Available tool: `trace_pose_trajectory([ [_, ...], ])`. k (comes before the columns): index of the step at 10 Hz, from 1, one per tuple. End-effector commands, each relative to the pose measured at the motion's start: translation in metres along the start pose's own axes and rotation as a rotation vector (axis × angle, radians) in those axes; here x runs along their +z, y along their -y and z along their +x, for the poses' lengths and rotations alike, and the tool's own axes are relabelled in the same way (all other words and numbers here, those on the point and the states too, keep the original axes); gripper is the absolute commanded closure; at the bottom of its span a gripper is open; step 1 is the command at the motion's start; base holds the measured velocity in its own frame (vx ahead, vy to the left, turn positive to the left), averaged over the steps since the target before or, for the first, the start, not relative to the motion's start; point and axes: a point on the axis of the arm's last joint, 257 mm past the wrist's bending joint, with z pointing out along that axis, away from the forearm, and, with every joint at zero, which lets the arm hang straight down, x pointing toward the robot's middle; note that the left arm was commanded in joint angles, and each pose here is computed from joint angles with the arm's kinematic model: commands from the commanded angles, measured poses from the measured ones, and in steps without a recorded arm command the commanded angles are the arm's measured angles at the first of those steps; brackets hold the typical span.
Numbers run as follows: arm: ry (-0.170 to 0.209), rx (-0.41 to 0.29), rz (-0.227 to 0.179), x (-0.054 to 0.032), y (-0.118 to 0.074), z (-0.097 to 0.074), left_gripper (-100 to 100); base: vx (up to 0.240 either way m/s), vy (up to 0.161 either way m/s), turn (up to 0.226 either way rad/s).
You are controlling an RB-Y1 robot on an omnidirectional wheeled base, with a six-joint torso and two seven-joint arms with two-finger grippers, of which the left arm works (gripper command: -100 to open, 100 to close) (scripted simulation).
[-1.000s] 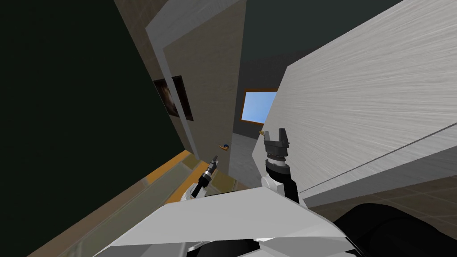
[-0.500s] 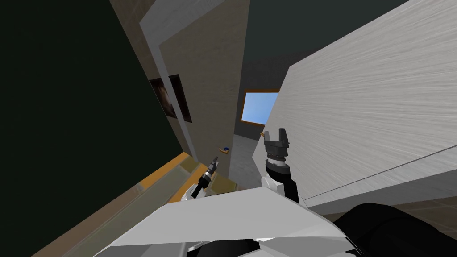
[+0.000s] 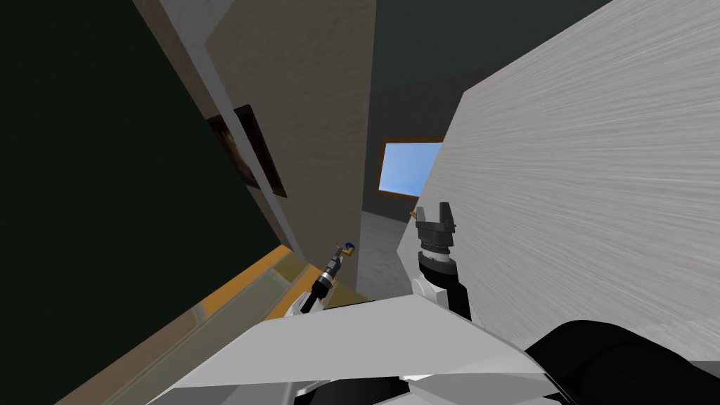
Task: Push the door open
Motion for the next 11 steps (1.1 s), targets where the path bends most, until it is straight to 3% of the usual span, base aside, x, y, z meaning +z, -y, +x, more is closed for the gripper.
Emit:
trace_pose_trajectory([
  [1, 0.003, -0.002, 0.001, -0.0019, -0.001, 0.001, -100, 0.158, -0.090, -0.026],
  [3, 0.004, -0.003, 0.002, -0.0020, -0.001, 0.001, -100, 0.126, -0.061, -0.008],
  [4, 0.004, -0.003, 0.002, -0.0020, -0.001, 0.001, 100, -0.012, 0.004, 0.002],
  [9, 0.004, -0.003, 0.002, -0.0020, -0.001, 0.001, 100, -0.008, 0.004, -0.006],
  [11, 0.032, 0.007, 0.000, -0.0016, 0.000, -0.013, 100, 0.114, -0.076, 0.029],
])
